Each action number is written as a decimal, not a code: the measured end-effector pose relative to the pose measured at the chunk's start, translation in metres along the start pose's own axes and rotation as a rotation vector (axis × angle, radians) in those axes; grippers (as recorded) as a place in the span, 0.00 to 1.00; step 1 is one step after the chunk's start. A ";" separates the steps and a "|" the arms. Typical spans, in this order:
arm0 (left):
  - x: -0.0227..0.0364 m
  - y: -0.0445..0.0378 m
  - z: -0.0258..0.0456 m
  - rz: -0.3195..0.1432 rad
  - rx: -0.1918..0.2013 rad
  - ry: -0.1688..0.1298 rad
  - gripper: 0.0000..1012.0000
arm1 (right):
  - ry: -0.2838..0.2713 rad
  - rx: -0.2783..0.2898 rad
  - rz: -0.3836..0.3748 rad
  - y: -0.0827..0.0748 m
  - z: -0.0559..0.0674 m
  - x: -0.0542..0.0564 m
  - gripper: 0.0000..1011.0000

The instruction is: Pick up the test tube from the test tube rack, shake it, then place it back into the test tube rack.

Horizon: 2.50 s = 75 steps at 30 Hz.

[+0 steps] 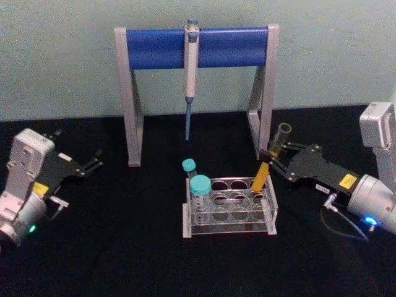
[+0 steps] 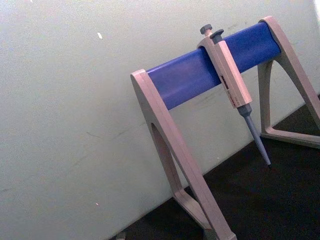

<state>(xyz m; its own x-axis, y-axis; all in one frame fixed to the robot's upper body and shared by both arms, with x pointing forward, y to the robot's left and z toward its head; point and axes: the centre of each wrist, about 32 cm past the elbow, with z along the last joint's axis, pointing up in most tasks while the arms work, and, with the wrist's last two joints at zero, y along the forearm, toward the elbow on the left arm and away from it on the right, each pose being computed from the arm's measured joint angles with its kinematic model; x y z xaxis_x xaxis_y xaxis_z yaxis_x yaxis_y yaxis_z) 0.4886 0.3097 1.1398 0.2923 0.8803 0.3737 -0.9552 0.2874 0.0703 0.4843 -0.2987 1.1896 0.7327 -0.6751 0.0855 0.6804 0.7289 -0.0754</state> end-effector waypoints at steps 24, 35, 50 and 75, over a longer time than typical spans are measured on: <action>0.0000 0.0000 0.0000 0.000 0.000 0.000 0.99 | -0.013 -0.032 0.010 0.007 -0.001 0.004 0.23; 0.0000 0.0000 0.0000 0.000 0.000 0.000 0.99 | -0.021 -0.053 0.011 0.008 -0.002 0.005 0.23; 0.0000 0.0000 0.0000 0.000 0.000 0.000 0.99 | -0.016 -0.067 0.010 0.011 -0.006 0.007 0.23; 0.0000 0.0000 0.0000 0.000 0.000 0.000 0.99 | 0.006 -0.073 0.017 0.014 -0.016 0.010 0.23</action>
<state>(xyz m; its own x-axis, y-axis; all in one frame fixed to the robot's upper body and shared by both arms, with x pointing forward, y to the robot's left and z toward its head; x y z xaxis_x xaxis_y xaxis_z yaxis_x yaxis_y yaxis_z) 0.4886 0.3097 1.1398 0.2923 0.8803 0.3737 -0.9553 0.2873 0.0702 0.5015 -0.2976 1.1734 0.7439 -0.6637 0.0782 0.6670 0.7300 -0.1490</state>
